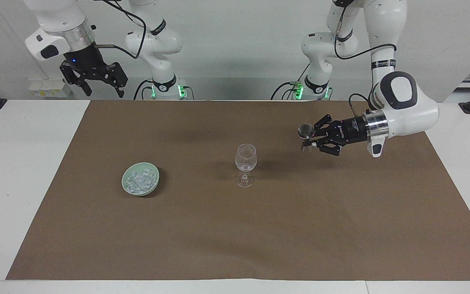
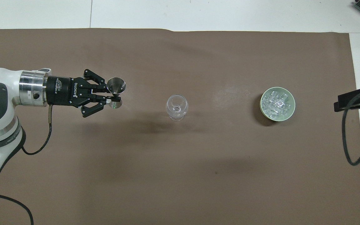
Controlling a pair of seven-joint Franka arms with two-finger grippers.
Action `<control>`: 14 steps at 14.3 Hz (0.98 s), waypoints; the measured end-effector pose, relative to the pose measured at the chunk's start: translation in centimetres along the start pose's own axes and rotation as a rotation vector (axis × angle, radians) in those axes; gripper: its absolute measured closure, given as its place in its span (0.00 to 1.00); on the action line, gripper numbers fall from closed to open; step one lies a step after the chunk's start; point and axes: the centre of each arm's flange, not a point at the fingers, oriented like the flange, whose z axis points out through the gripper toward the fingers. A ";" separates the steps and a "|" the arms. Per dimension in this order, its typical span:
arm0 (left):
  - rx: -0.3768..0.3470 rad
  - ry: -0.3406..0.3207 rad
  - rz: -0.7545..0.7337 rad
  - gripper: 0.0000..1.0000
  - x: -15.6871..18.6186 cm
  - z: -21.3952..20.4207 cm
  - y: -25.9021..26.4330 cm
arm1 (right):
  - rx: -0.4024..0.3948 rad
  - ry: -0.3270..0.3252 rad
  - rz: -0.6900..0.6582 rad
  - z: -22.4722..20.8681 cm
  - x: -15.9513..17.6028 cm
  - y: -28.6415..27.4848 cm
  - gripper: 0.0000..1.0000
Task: Pour wine and add ice with both arms
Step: 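Lift the metal cup with the left gripper toward the wine glass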
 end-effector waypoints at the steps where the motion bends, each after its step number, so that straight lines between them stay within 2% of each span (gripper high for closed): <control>1: 0.000 -0.008 0.008 0.79 -0.1 0.9 -0.1 | 0.000 0.000 0.000 0.0 0.0 0.0 0.00; 4: -0.012 -0.014 0.028 0.79 -0.3 2.6 -0.3 | 0.000 0.000 0.000 0.0 0.0 0.0 0.00; 14: -0.095 0.063 0.069 0.79 -1.9 8.2 -2.4 | 0.000 0.000 0.000 0.0 0.0 0.0 0.00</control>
